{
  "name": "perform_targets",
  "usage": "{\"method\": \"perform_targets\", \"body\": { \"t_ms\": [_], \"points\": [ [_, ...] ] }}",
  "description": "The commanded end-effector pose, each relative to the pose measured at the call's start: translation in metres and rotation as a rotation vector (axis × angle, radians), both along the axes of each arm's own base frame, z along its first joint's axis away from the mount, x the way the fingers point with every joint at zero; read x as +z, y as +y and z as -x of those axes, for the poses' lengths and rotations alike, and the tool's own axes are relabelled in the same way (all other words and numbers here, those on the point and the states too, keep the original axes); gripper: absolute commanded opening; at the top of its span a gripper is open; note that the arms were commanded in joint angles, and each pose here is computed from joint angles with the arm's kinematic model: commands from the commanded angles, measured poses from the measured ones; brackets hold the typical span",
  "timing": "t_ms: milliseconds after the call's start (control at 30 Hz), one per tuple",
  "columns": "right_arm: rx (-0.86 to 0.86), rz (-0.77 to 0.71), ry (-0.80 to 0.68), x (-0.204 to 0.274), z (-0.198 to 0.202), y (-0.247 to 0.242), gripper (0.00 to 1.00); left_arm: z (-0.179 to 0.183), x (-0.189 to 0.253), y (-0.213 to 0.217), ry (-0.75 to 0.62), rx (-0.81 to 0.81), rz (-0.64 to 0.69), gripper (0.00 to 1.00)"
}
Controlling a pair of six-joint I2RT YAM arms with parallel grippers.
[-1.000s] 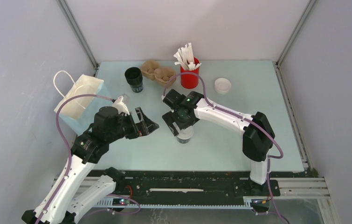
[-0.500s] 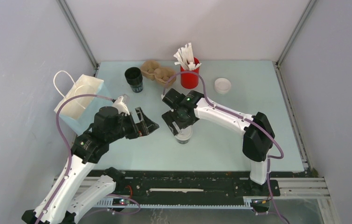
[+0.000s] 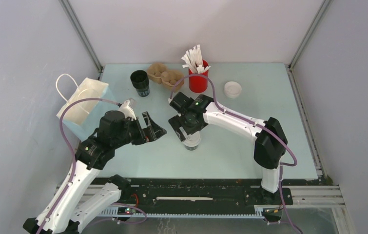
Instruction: Pack the takeout coffee
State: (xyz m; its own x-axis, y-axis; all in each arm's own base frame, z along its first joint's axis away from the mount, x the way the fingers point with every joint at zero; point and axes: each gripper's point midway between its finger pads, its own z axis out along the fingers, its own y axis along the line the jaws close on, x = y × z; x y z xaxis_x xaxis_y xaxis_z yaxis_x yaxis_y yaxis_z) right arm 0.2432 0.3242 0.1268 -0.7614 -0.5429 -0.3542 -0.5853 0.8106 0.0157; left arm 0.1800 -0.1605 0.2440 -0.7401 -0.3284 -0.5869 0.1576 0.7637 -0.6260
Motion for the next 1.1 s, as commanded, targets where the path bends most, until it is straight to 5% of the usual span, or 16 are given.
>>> {"method": "perform_targets", "body": {
  "t_ms": [0,467,767,1067],
  "points": [
    [0.0,-0.027,0.001,-0.001,0.001,0.009,1.0,0.002,-0.003,0.0,-0.006,-0.014,-0.004,1.0],
    [-0.014,0.024,0.005,-0.016,0.0,0.001,0.97,0.003,-0.003,0.003,-0.008,-0.007,-0.01,1.0],
    [-0.076,0.001,-0.037,0.0,-0.008,-0.008,0.86,0.003,-0.001,0.003,-0.01,-0.007,-0.011,1.0],
    [-0.396,0.049,-0.13,0.011,-0.049,-0.122,0.84,0.003,-0.001,0.002,-0.01,-0.014,-0.012,1.0]
  ]
}}
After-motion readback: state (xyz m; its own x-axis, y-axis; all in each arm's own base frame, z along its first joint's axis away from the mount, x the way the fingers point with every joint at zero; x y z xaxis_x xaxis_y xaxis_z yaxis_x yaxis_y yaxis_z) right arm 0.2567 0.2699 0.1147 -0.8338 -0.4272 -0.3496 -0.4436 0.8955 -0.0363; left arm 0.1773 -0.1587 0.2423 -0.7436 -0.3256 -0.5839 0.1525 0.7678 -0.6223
